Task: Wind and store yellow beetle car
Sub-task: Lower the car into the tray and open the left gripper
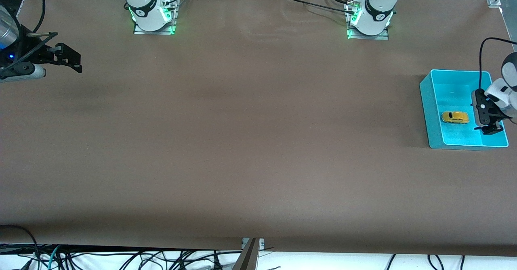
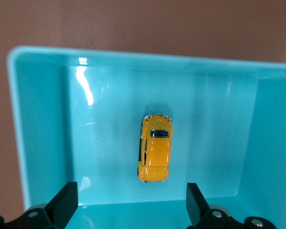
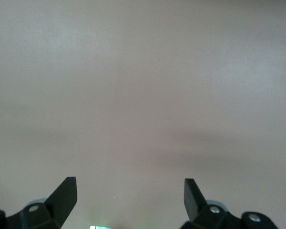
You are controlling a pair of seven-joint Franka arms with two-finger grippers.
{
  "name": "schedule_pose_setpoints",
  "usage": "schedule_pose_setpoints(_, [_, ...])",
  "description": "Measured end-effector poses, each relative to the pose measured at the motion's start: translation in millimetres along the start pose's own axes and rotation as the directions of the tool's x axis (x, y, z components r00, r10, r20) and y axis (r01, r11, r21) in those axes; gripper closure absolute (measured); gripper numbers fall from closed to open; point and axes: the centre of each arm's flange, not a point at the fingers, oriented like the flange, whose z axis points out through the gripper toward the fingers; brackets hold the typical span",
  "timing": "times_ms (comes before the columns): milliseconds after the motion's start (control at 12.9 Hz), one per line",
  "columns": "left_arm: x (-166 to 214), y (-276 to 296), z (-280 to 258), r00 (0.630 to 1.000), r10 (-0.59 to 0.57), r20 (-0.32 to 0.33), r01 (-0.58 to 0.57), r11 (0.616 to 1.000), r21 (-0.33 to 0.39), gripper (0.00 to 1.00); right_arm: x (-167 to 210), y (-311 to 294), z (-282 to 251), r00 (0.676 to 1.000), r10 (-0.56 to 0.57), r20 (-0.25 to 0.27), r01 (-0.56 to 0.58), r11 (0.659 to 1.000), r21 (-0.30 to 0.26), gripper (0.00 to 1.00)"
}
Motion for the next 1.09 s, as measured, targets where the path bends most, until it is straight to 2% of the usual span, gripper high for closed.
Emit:
schedule_pose_setpoints(389, [64,-22,-127,0.994,-0.104,0.017,0.105,0.992,-0.063,0.00,0,0,0,1.000,0.000,0.000,0.000,1.000,0.000,0.00])
schedule_pose_setpoints(622, [111,-26,-183,0.976,-0.219,0.020,0.219,0.974,-0.064,0.00,0,0,0,1.000,0.000,0.000,0.000,1.000,0.000,0.00])
schedule_pose_setpoints(855, [155,-21,-223,0.935,-0.355,-0.005,0.354,0.932,-0.078,0.00,0,0,0,1.000,0.000,0.000,0.000,1.000,0.000,0.00])
schedule_pose_setpoints(1088, [196,-10,-256,0.869,-0.495,0.005,0.494,0.865,-0.085,0.00,0,0,0,1.000,0.000,0.000,0.000,1.000,0.000,0.00])
